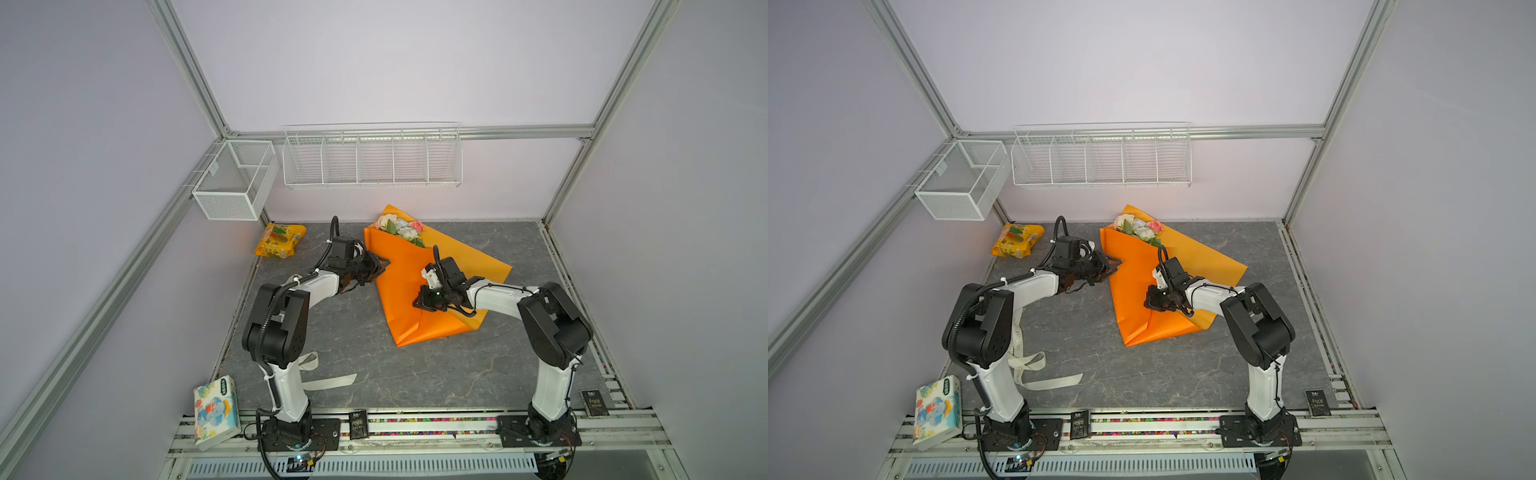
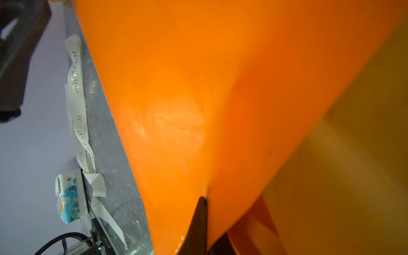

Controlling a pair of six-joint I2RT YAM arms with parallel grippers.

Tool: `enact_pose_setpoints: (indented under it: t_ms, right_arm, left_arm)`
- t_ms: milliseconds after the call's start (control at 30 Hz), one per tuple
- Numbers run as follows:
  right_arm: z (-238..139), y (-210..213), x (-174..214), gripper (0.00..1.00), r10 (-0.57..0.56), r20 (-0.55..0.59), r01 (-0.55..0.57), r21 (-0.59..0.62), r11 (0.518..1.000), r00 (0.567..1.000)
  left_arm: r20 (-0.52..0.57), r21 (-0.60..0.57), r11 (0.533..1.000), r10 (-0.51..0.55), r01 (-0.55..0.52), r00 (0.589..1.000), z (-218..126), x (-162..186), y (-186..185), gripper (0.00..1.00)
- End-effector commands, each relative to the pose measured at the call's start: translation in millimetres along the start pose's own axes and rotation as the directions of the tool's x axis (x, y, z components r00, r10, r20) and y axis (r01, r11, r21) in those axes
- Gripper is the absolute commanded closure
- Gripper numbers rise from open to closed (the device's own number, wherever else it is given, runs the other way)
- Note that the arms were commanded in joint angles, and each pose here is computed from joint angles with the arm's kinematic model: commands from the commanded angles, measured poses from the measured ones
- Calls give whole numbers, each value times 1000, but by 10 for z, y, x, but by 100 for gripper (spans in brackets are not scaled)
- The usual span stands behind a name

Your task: Tie the bouquet of fake flowers

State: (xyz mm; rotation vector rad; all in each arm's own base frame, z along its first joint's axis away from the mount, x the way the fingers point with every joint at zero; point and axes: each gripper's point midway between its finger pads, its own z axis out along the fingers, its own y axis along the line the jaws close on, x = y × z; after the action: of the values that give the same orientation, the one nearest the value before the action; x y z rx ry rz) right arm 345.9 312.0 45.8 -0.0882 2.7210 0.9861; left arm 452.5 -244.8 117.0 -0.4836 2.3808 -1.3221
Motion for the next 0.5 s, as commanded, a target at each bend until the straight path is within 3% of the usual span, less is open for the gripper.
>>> enact_pose_setpoints:
  t_ms: [0,133,467]
  right_arm:
    - [25,3,26,93,-9,-32,9,-7,1000,999]
    - [26,-62,50,93,-10,-40,11,21,1000,999]
    - [49,-163,85,93,-17,-60,20,56,998,998]
  left_arm:
    - [58,3,999,-38,38,998,104,-320,147,62]
    - [76,22,997,-70,68,995,223,-532,277,60]
    - [152,-79,984,-144,157,978,310,-775,704,56]
